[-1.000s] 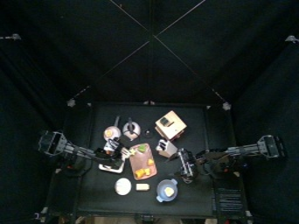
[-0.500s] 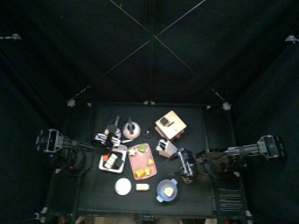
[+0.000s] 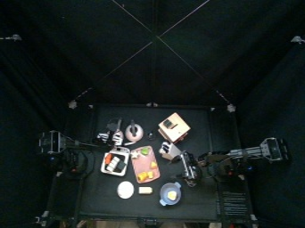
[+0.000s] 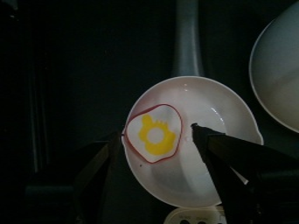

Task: Grab apple half from pan

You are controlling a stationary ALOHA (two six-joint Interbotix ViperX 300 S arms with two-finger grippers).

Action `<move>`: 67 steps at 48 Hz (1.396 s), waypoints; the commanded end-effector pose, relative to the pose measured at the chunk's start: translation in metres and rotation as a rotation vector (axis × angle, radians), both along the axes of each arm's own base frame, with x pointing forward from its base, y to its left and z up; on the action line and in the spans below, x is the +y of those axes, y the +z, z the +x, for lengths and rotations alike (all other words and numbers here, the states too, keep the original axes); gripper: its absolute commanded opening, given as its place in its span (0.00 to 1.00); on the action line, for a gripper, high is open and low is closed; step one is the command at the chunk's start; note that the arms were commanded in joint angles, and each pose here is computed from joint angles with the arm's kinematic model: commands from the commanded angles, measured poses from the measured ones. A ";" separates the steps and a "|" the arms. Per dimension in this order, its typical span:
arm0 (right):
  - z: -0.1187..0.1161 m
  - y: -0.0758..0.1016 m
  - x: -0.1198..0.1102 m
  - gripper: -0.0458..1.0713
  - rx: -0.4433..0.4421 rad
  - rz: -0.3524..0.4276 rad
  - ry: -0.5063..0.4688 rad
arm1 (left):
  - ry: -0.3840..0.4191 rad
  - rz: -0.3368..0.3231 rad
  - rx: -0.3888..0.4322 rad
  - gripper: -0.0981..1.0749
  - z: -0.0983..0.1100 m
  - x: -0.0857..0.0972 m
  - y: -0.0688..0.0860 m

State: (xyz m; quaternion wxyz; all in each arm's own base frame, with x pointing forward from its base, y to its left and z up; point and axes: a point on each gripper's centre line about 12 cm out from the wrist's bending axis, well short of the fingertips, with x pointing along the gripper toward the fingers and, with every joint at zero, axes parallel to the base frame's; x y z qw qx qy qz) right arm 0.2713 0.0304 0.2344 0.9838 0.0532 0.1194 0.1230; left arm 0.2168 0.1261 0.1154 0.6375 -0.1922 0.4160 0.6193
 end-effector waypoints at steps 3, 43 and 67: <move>0.004 0.012 -0.001 0.97 -0.036 0.001 -0.003 | 0.005 -0.003 -0.011 0.92 0.005 0.004 -0.001; 0.004 0.012 -0.001 0.97 -0.036 -0.001 -0.001 | 0.007 -0.058 -0.031 0.92 0.005 0.011 -0.017; 0.004 0.011 -0.001 0.97 -0.035 -0.001 -0.001 | -0.002 -0.075 -0.033 0.88 0.007 0.011 -0.023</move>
